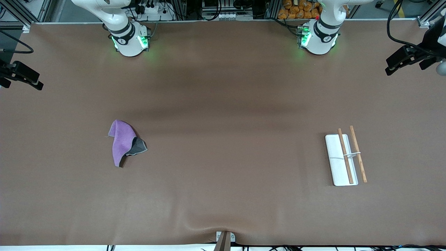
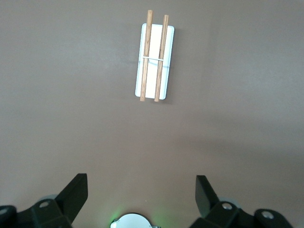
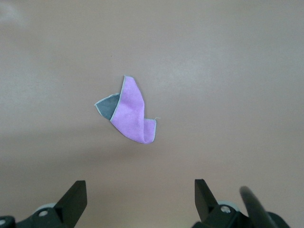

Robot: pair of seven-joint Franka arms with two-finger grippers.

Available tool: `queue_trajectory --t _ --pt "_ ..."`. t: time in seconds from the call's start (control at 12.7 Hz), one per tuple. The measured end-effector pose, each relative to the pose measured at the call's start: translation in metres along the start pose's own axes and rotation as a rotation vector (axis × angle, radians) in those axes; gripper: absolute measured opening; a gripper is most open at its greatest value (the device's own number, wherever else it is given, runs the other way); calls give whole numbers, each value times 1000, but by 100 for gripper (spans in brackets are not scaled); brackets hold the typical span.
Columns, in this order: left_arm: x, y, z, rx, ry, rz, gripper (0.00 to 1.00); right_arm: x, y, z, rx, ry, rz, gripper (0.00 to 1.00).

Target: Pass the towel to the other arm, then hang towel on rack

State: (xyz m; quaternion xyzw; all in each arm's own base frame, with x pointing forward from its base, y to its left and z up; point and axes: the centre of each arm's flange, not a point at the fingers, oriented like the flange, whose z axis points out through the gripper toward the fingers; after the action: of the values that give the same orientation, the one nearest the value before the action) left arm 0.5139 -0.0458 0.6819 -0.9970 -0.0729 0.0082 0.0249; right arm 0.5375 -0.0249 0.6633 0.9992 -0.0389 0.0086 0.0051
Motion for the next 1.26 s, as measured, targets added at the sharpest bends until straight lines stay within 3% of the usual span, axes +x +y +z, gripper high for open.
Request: queue_trajectory --t 0.87,1.26 --pt "2 10 7 4 -15 18 100 3 2 0 13 14 6 100" --pt "3 12 13 8 -28 25 100 24 8 42 7 -61 20 100"
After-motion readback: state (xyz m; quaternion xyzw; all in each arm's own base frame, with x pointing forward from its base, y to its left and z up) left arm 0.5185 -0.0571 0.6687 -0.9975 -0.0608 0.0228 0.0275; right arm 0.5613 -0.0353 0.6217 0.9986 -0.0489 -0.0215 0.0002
